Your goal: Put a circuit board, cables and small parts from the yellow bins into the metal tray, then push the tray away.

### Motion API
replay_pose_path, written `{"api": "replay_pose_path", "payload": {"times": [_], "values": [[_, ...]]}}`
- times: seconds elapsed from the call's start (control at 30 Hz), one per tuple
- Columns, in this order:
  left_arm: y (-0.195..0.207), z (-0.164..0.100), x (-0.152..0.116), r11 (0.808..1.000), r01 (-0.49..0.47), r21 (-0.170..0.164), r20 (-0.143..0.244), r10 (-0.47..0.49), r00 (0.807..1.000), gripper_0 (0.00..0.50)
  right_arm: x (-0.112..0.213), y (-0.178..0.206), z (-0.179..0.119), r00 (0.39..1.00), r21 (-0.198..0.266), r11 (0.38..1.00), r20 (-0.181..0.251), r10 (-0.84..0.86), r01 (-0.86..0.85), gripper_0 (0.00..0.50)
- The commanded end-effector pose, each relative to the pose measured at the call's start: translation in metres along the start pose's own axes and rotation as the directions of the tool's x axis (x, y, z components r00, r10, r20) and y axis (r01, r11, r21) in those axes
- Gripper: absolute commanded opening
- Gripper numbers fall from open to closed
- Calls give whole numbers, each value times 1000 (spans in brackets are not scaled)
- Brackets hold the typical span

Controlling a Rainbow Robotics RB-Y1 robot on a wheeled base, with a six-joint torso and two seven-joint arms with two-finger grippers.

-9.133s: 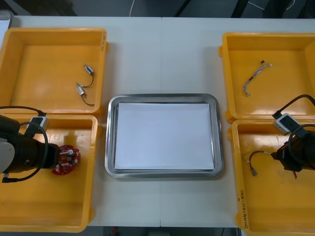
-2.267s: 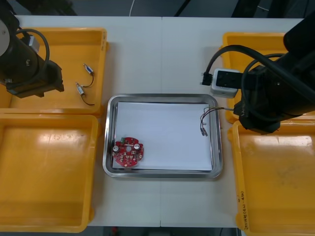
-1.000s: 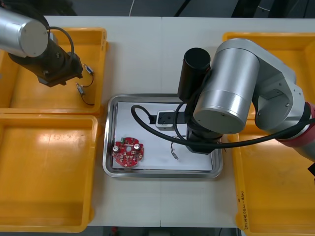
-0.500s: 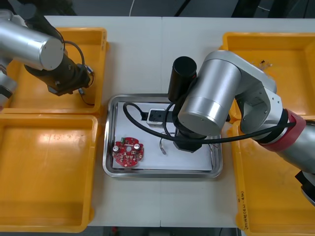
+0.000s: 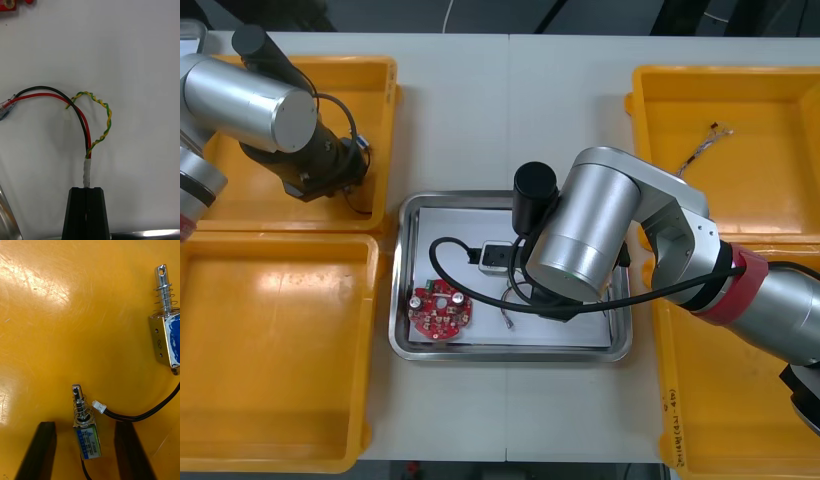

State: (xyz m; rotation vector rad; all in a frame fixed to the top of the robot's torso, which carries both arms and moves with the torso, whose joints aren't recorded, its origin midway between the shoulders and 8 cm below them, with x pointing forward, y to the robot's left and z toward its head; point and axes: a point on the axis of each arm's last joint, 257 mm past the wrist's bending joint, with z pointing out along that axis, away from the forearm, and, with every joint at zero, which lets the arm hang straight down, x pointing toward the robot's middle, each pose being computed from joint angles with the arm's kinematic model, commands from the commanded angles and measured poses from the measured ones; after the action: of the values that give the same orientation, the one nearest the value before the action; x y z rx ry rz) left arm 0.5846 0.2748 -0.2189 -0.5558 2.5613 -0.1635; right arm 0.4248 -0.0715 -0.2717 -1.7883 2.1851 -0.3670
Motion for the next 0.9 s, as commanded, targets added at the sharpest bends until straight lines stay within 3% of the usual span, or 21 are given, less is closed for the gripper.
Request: {"api": "replay_pose_path", "payload": {"times": [0.03, 0.1, 0.17, 0.5, 0.7, 0.9], "values": [[-26, -11, -13, 997, 74, 31, 37, -76, 996, 5, -12, 15, 2, 1000, -19, 1000, 26, 12, -12, 33], [-24, -11, -13, 997, 75, 28, 38, -76, 996, 1, -10, 17, 4, 1000, -24, 1000, 22, 15, -14, 335], [-25, -11, -14, 997, 75, 29, 40, -76, 996, 0, -9, 17, 4, 1000, -23, 1000, 20, 18, -18, 500], [-17, -16, -21, 996, 86, 27, 48, -87, 995, 0, -14, 18, -4, 999, -13, 1000, 35, 18, -18, 500], [-10, -32, -38, 992, 117, 47, 65, -120, 991, 0, -15, 11, -13, 998, -4, 999, 45, 40, -40, 500], [3, -57, -49, 990, 135, 32, 66, -136, 988, 0, -6, -1, -35, 997, 11, 997, 33, 72, -73, 500]]}}
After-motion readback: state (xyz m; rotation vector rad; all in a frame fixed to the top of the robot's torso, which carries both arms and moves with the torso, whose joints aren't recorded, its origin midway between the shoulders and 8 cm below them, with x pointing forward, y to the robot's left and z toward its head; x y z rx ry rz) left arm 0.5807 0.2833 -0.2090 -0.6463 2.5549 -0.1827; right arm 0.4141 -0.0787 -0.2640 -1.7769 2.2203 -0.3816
